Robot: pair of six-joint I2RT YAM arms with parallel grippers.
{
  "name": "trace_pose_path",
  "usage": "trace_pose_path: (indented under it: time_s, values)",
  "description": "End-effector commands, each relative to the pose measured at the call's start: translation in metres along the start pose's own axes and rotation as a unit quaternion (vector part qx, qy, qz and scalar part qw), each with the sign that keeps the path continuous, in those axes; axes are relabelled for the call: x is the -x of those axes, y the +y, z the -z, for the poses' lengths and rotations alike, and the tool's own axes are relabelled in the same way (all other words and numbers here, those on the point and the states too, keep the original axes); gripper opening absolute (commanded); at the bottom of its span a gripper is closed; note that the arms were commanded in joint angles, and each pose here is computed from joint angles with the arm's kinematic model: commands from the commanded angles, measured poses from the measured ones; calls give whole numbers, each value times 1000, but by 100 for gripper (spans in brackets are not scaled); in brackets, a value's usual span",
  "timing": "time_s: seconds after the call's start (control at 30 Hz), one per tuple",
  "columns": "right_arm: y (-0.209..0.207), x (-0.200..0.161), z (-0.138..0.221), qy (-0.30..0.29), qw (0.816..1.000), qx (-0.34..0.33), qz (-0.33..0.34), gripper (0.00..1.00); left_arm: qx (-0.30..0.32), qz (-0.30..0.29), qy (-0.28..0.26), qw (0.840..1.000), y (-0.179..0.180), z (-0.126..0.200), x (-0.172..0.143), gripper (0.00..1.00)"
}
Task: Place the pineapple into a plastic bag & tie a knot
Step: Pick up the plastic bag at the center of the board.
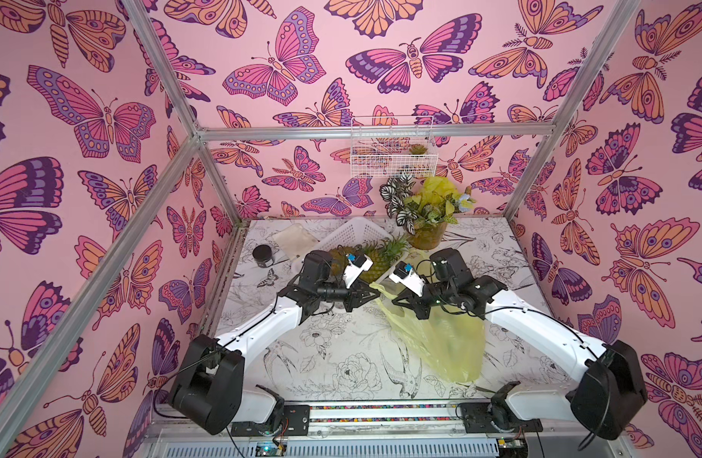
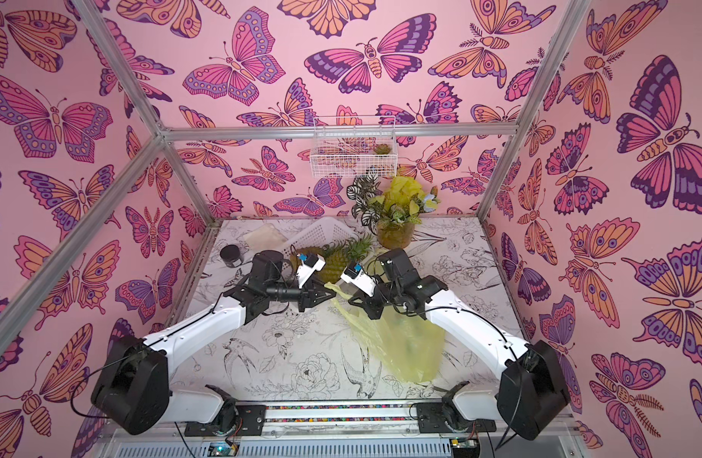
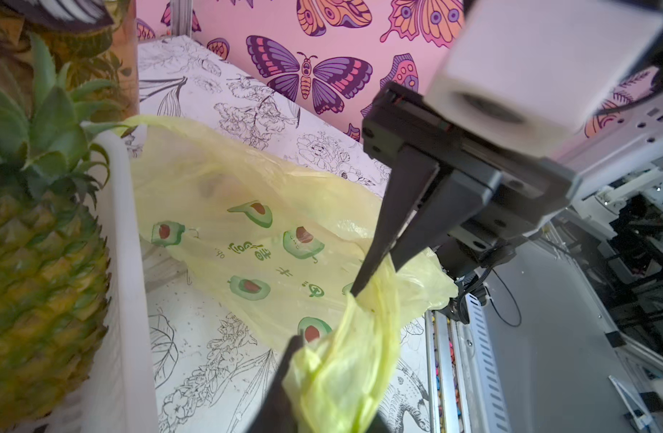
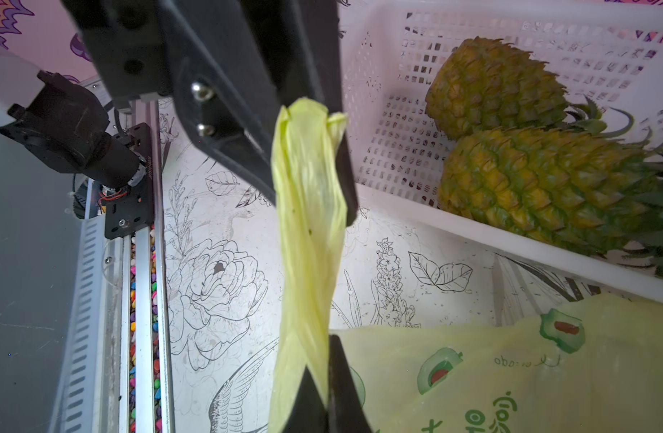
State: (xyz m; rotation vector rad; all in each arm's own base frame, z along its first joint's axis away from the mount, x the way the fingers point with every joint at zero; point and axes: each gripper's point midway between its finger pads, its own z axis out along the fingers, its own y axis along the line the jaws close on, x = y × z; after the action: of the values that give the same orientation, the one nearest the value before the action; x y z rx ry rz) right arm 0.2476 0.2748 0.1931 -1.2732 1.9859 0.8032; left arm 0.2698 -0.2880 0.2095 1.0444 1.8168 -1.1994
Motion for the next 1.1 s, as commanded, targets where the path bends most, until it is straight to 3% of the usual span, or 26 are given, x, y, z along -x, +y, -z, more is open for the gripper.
trace_pose_path:
  time_s: [0.0, 0.03, 0.1, 0.17, 0.27, 0.37, 0.47, 0.5, 0.53, 0.7, 0.83, 1.07]
  values:
    - [0, -6, 12, 15, 1000, -27, -6, 29, -10, -40, -9, 999, -11, 0, 10, 0]
    - [-2, -7, 16, 16, 999, -39, -21, 46, -5, -51, -11, 999, -14, -2, 12, 0]
    - [-4, -5, 29, 16, 996, -64, -63, 58, 10, -73, -12, 997, -17, -7, 15, 0]
    - [-15, -2, 52, -5, 984, -111, -137, 63, 20, -91, -18, 995, -22, -15, 16, 0]
    - [-29, -5, 87, -46, 953, -182, -239, 63, 35, -107, -25, 993, -27, -23, 15, 0]
    - [-49, -21, 125, -73, 891, -291, -340, 68, 38, -118, -29, 992, -35, -30, 13, 0]
    - [-68, -48, 151, -69, 811, -389, -431, 68, 34, -132, -27, 990, -45, -39, 11, 0]
    - [-72, -56, 153, -55, 790, -408, -454, 68, 30, -138, -26, 990, -50, -42, 11, 0]
    - [-74, -61, 149, -36, 781, -413, -466, 68, 26, -143, -25, 989, -53, -44, 11, 0]
    - [-90, -76, 117, 53, 753, -418, -505, 79, 11, -156, -19, 988, -65, -54, 8, 0]
    - [-101, -85, 82, 130, 750, -398, -512, 80, 5, -164, -15, 986, -71, -58, 5, 0]
    - [-115, -112, 47, 214, 744, -392, -497, 80, 7, -176, -13, 984, -72, -61, 4, 0]
